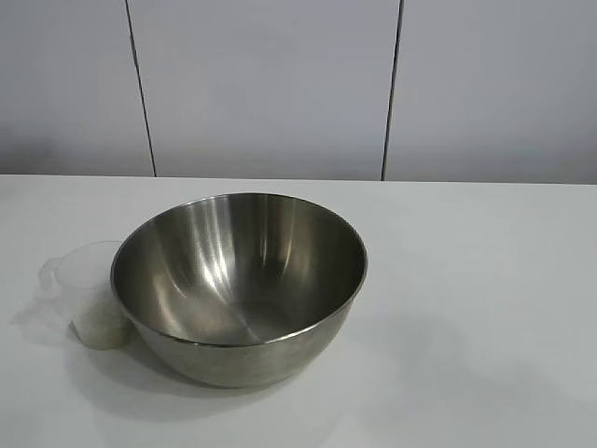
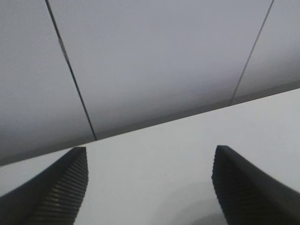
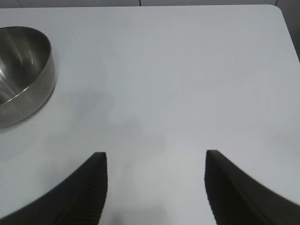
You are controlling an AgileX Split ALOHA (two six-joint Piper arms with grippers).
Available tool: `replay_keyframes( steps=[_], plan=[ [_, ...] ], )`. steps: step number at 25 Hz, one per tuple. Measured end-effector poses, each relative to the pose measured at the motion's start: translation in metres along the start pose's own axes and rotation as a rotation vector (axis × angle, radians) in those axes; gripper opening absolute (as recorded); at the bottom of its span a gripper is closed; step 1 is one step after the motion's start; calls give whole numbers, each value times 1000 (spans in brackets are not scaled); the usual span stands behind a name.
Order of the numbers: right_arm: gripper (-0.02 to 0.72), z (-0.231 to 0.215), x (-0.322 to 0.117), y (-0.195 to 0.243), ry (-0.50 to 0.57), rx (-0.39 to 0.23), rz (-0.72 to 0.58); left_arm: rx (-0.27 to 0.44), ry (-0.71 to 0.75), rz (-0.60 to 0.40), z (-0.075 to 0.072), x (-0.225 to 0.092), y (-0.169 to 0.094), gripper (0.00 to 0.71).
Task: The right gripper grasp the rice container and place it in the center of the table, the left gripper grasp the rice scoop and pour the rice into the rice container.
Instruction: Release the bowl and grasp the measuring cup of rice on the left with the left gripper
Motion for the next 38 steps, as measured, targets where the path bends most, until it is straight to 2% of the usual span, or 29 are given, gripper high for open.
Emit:
replay_keyframes(
  steps=[2, 5, 8, 12, 15, 20, 23, 27, 34, 38],
  plan=[
    [421, 0, 0, 0, 0, 0, 0, 50, 28, -16, 5, 5, -13, 496],
    [421, 0, 0, 0, 0, 0, 0, 126, -5, -67, 7, 6, -40, 488],
    [421, 0, 0, 0, 0, 0, 0, 158, -69, -144, -3, -5, -74, 486],
    [421, 0, 0, 0, 0, 0, 0, 123, -172, -273, -24, -39, -118, 486],
    [421, 0, 0, 0, 0, 0, 0, 71, -200, -292, -42, -81, -131, 486],
    [421, 0, 0, 0, 0, 0, 0, -6, -128, -170, -68, -158, -120, 486],
    [421, 0, 0, 0, 0, 0, 0, -34, -28, -131, -76, -180, -116, 482],
    [421, 0, 0, 0, 0, 0, 0, -52, -26, -81, -77, -197, -103, 479],
    [421, 0, 0, 0, 0, 0, 0, -82, -153, 4, -67, -223, -67, 479],
    [421, 0, 0, 0, 0, 0, 0, -109, -149, 50, -63, -242, -49, 479]
  ],
)
Point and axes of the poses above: a point on each arm's last joint axis where the gripper is mounted, y pointing out along that axis toward the gripper, z along the wrist's bending axis when the last joint is at zero, x = y × z, the point moved 3 cm from there along y, pointing out along that axis toward the gripper, and after that the axes turned 6 degrees about y, right-handed, at the moved point
